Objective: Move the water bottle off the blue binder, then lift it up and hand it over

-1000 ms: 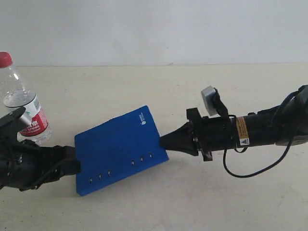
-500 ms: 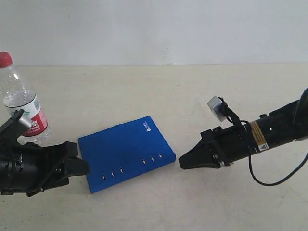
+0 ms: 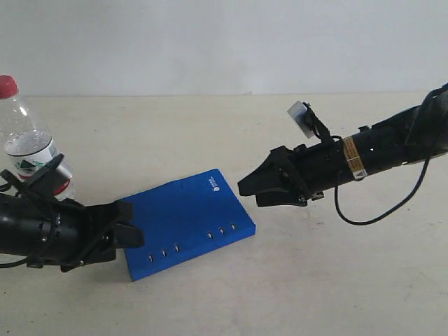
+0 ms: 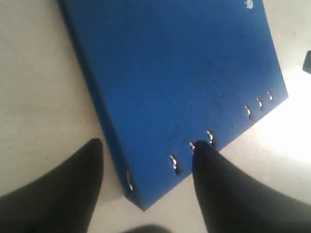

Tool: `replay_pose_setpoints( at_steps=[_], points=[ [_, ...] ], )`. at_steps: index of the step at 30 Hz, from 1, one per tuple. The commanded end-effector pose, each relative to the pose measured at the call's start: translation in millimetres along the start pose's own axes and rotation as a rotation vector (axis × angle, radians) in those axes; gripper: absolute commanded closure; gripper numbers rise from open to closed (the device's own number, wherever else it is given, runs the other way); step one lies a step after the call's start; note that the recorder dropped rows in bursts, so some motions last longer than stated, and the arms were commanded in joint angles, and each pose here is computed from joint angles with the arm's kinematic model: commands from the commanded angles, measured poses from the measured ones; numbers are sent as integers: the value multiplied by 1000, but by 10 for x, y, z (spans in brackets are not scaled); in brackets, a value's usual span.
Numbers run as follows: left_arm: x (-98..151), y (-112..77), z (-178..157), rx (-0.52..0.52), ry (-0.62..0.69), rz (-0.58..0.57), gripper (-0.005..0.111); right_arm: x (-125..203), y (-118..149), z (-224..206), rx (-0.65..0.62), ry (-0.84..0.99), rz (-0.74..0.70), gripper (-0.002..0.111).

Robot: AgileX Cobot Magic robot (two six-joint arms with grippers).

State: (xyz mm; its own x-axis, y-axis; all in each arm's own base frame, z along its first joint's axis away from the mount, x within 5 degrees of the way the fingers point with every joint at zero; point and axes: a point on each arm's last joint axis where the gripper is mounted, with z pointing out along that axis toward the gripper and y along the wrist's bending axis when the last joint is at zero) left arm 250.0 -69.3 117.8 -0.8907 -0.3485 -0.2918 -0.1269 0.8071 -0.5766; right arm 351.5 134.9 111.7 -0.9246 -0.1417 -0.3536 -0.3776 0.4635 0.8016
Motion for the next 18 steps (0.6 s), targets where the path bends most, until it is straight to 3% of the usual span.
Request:
replay_pose_setpoints(
  at_steps=[1, 8, 12, 16, 18],
  points=[
    [-50, 40, 178, 8, 44, -6, 55, -12, 106, 115, 22, 20, -8, 51],
    [-111, 26, 207, 8, 33, 41, 55, 100, 153, 342, -13, 92, 46, 51],
    [-103, 10, 229, 36, 48, 44, 55, 184, 336, 371, -187, 180, 51, 51],
    [-130, 4, 252, 39, 47, 52, 55, 162, 390, 339, -190, 176, 62, 51],
    [-136, 9, 268, 38, 49, 60, 55, 127, 416, 289, -192, 156, 0, 51]
  ],
)
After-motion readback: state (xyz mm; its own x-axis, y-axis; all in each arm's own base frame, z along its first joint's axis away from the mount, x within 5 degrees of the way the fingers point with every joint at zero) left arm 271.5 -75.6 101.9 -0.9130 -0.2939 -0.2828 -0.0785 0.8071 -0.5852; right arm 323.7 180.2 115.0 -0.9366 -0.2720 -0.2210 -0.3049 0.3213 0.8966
